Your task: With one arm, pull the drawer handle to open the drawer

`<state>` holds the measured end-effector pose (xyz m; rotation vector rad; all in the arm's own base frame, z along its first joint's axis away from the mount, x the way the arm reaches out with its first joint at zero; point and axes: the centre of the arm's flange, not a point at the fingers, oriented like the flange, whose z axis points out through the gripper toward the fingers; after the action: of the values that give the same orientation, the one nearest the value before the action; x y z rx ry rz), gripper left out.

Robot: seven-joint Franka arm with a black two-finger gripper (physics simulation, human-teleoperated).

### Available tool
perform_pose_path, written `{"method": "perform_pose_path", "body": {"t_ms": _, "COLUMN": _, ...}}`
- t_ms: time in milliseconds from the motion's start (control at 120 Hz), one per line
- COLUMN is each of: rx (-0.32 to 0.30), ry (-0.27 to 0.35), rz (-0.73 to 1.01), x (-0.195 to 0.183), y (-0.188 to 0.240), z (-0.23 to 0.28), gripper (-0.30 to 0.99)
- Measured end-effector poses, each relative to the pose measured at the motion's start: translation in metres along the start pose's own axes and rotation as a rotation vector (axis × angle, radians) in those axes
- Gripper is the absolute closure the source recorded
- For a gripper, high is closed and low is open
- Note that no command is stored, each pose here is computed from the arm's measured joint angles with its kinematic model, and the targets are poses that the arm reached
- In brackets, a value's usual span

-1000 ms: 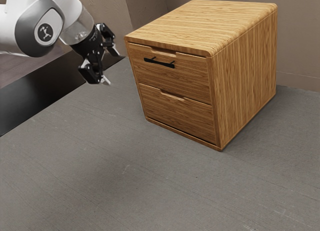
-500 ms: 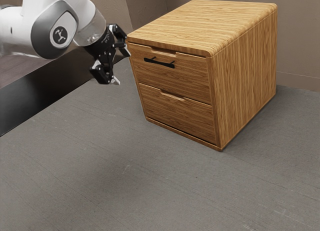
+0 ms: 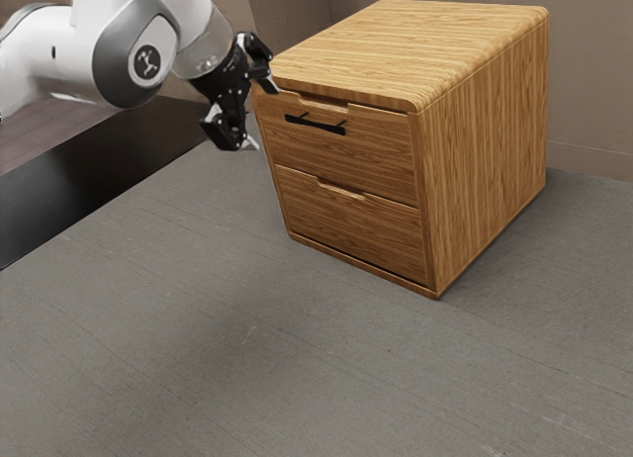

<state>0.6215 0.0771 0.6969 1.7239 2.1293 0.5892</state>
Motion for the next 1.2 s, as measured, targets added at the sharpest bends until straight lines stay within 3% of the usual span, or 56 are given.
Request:
{"method": "perform_pose_path", "body": {"t_ms": 408, "rx": -0.024, "ry": -0.005, "rz": 0.021, "x": -0.011, "y": 0.019, "z": 0.014, "gripper": 0.00}}
{"method": "perform_pose_path", "body": {"t_ms": 1200, "rx": 0.033, "ry": -0.023, "rz": 0.033, "x": -0.026, "y": 0.013, "z": 0.052, "gripper": 0.00}}
